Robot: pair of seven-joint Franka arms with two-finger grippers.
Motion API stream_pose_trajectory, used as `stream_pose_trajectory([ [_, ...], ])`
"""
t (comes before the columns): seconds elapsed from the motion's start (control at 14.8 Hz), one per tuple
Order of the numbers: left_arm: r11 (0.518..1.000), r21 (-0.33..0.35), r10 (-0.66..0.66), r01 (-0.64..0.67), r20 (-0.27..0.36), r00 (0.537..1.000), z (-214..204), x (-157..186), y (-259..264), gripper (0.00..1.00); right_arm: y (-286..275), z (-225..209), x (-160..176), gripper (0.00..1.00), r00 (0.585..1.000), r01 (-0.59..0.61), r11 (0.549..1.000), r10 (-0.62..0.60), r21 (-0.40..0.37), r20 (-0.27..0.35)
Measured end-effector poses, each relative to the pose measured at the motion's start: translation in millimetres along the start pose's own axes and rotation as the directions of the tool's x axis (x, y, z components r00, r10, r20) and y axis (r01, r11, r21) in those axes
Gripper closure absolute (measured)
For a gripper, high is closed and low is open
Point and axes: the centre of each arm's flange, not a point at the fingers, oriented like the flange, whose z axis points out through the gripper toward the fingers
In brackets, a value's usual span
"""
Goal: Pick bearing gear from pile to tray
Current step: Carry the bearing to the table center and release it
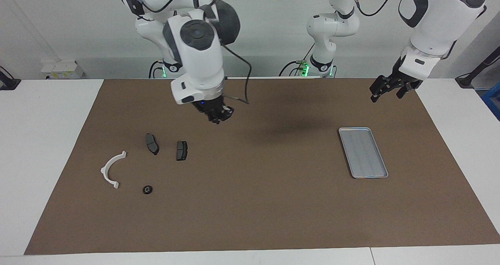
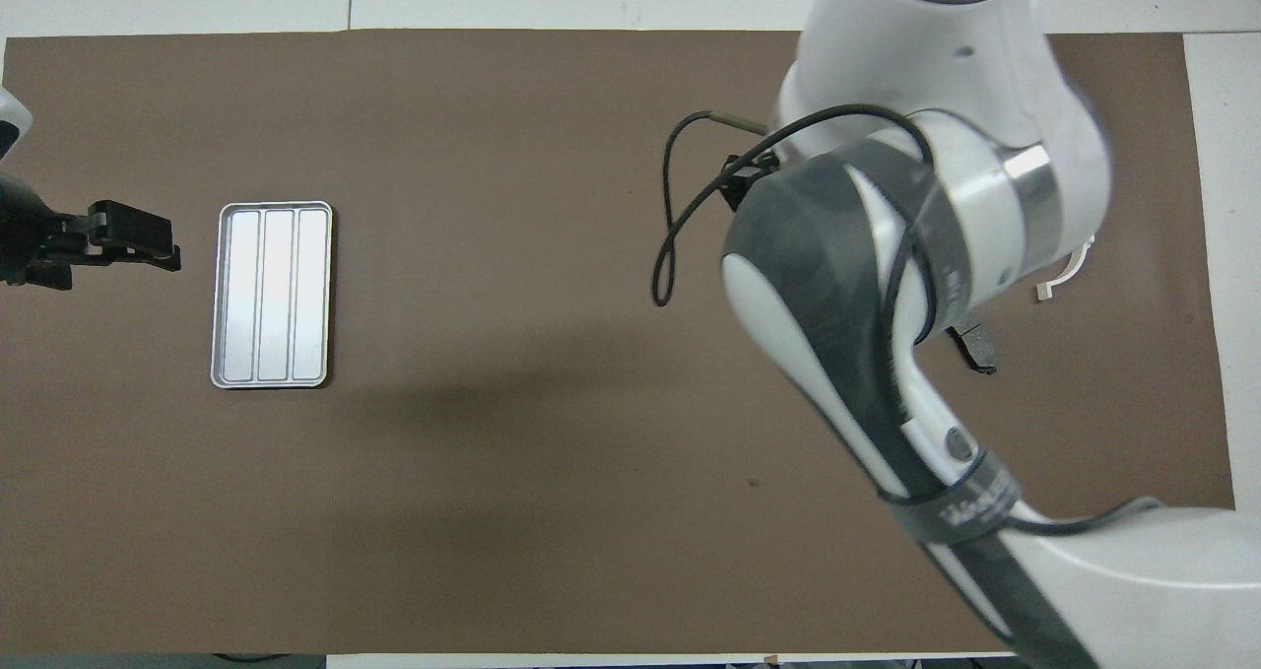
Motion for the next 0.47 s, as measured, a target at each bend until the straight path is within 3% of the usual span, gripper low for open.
stream_pose_trajectory([
  [0.27, 1.0, 0.0, 0.0, 0.0, 0.0, 1.0, 0, 0, 0, 0.0, -72, 18, -95, 0.76, 0.984, -0.176, 0.98, 0.177, 0.09, -0.007],
  [0.47, 1.0, 0.0, 0.0, 0.0, 0.0, 1.0, 0, 0, 0, 0.0, -102, 59, -114, 0.76, 0.972, -0.235, 0.963, 0.236, 0.129, 0.008],
])
